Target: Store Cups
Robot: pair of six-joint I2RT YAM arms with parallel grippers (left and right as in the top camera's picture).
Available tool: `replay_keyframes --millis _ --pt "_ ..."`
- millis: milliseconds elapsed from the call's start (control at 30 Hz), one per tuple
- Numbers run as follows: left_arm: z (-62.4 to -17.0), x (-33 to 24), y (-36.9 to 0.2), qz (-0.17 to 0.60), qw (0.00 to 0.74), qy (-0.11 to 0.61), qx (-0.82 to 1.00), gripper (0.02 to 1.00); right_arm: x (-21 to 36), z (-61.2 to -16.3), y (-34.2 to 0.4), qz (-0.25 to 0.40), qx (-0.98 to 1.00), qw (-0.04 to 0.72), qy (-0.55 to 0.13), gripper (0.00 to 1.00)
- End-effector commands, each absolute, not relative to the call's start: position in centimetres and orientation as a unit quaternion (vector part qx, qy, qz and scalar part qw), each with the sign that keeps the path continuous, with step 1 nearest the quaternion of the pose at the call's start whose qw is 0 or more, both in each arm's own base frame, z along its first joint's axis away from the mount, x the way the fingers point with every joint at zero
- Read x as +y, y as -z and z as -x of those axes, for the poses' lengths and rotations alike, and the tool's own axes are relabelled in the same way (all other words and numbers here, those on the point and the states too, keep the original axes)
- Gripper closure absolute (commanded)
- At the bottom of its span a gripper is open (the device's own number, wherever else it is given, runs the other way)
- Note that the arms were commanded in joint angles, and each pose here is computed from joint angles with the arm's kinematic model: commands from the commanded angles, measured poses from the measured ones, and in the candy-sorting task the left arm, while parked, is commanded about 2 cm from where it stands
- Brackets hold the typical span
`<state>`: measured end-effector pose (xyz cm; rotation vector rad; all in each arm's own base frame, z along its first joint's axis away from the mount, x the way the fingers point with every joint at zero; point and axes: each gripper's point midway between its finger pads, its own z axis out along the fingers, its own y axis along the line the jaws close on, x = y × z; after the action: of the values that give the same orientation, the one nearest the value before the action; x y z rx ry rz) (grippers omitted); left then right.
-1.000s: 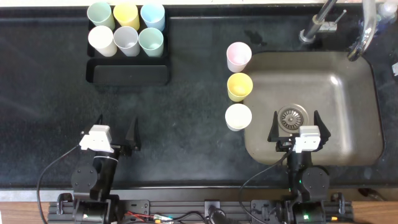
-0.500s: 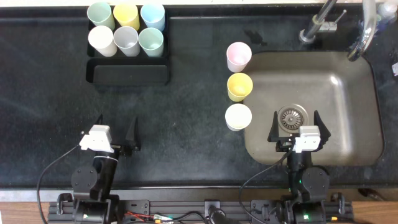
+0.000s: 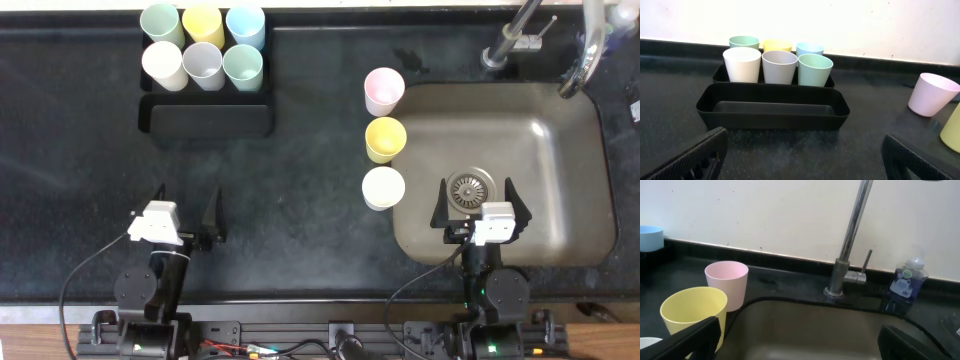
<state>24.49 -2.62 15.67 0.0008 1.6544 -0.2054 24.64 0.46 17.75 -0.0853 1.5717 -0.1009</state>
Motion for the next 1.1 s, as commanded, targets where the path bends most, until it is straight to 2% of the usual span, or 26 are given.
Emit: replay_keyframes --millis 33,233,433,667,800,967,1100 --pt "-24.4 -2.8 -16.0 -0.004 0.678 0.095 0.729 0.018 0.2 -24.7 -17.5 0.036 0.706 0.705 0.05 0.003" --pt "-24.4 -2.8 -17.0 0.02 0.682 0.119 0.721 0.018 0.2 -24.7 -17.5 0.036 0.706 0.705 0.05 0.003" --pt "-25.5 -2.8 -22.3 0.022 0.673 0.119 0.73 0.018 0.2 -24.7 -17.5 0.036 0.706 0.705 0.05 0.005" --pt "-32.0 -3.6 -31.5 0.023 0.615 0.12 0.779 0.018 0.2 -24.7 -17.5 0.036 0.706 0.705 0.05 0.005" --pt "-36.4 -5.6 -35.3 0.009 0.562 0.129 0.817 0.018 0.2 -24.7 -17.5 0.036 0.706 0.705 0.05 0.003" --pt "-41.9 -10.2 -37.2 -0.005 0.502 0.134 0.854 0.018 0.2 -24.7 -17.5 0.036 0.706 0.705 0.05 0.005" --pt "-45.2 -15.4 -36.2 -0.008 0.446 0.14 0.884 0.018 0.2 -24.7 -17.5 0.036 0.706 0.705 0.05 0.005"
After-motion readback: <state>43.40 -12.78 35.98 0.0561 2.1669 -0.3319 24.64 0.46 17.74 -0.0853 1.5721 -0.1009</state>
